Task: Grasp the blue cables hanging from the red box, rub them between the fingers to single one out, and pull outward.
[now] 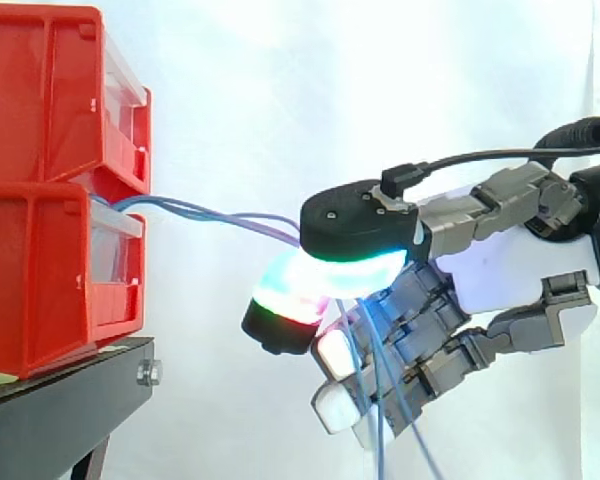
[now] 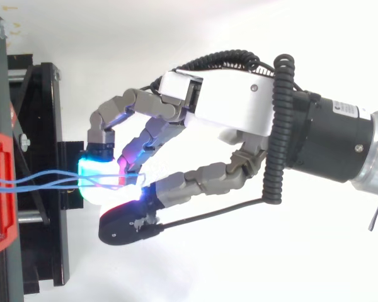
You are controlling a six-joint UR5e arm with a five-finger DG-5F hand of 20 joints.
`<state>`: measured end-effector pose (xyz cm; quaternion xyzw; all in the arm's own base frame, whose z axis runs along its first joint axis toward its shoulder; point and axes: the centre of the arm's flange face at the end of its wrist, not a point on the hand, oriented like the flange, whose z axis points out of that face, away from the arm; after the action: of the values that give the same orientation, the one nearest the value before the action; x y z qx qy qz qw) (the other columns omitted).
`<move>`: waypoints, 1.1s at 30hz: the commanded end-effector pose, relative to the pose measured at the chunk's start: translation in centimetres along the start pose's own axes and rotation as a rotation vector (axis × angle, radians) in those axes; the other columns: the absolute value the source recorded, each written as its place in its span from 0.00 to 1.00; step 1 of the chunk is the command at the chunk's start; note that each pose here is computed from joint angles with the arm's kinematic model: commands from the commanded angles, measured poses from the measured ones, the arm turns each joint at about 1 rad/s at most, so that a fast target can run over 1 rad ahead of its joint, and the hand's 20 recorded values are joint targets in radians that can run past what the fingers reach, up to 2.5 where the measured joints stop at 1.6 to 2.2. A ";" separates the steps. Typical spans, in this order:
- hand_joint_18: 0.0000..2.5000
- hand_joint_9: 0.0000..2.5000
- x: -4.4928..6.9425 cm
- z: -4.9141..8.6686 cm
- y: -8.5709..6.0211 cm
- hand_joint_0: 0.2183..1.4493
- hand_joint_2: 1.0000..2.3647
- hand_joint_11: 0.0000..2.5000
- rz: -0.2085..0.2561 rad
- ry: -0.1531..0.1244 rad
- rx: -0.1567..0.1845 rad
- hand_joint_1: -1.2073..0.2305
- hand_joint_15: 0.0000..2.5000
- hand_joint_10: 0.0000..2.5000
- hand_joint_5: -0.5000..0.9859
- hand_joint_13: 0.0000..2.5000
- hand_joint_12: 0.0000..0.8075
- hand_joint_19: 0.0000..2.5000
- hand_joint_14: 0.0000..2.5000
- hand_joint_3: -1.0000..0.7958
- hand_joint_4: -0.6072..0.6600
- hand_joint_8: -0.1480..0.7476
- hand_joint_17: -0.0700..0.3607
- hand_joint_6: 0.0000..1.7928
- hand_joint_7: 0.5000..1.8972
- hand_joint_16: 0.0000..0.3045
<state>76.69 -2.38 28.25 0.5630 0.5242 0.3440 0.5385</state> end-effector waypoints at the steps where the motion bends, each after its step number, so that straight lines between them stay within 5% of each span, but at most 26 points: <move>1: 0.31 0.38 0.0 0.0 0.0 0.42 0.01 0.25 0.000 0.000 0.001 0.17 0.19 0.01 0.23 0.35 0.44 0.16 0.01 0.36 0.48 0.47 0.42 0.50 0.39 0.16; 8: 0.31 0.40 0.0 0.0 0.1 0.37 0.00 0.26 0.000 0.000 -0.001 0.20 0.19 0.01 0.23 0.35 0.43 0.17 0.01 0.28 0.53 0.47 0.42 0.50 0.32 0.16; 14: 0.31 0.42 0.0 0.0 0.0 0.25 0.00 0.26 0.000 0.000 0.001 0.35 0.20 0.01 0.24 0.36 0.46 0.19 0.01 0.28 0.55 0.50 0.43 0.49 0.32 0.17; 27: 0.31 0.43 0.0 0.0 0.0 0.24 0.00 0.25 0.000 0.000 0.001 0.49 0.21 0.01 0.24 0.38 0.48 0.19 0.01 0.28 0.55 0.51 0.44 0.47 0.33 0.17; 33: 0.30 0.43 0.0 0.0 0.0 0.28 0.00 0.26 0.000 0.000 0.001 0.43 0.20 0.01 0.24 0.38 0.46 0.20 0.01 0.32 0.54 0.50 0.42 0.47 0.34 0.16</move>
<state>76.69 -2.36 28.23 0.5630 0.5244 0.3439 0.5383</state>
